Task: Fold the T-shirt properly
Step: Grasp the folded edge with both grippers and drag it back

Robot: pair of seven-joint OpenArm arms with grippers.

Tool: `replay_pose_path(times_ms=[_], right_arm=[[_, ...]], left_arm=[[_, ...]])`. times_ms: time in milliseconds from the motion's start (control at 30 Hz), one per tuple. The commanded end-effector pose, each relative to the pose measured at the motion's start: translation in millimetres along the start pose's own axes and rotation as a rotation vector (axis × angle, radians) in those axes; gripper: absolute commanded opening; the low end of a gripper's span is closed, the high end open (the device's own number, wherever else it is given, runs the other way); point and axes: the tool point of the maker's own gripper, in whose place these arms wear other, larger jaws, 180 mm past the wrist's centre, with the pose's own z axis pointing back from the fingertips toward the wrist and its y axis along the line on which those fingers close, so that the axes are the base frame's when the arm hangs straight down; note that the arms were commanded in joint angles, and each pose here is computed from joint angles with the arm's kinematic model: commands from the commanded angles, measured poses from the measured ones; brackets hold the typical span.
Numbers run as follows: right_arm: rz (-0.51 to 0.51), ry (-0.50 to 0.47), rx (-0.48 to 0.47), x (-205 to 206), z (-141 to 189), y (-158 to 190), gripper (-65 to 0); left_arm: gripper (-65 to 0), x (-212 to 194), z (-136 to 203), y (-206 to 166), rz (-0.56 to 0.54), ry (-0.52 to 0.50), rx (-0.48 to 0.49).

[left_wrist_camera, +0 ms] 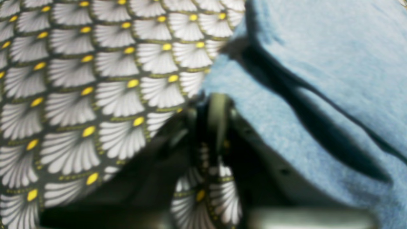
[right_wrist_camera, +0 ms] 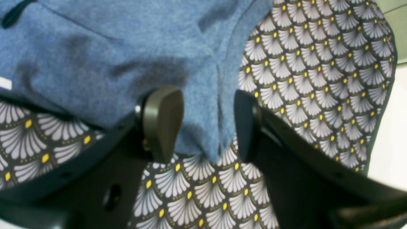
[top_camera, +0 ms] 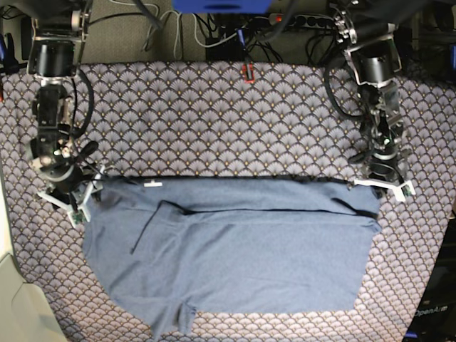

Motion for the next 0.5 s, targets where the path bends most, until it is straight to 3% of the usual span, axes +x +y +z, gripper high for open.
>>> replay_pose_path(times_ms=[0, 67, 267, 467], right_arm=[[-0.004, -0.044, -0.035, 12, 6, -17, -34.0], [-0.017, -0.054, -0.052, 14, 9, -23, -33.9], [-0.066, -0.053, -0.064, 8, 10, -28, -33.9], [-0.152, -0.016, -0.015, -13, 0, -19, -33.9]], left_arm=[[-65.0, 18, -3, 1, 0.0, -0.039, 0.002], [-62.7, 18, -3, 1, 0.0, -0.039, 0.002], [-64.5, 20, -3, 3, -0.004, -0.044, 0.004], [-64.5, 23, -3, 3, -0.006, -0.049, 0.003]])
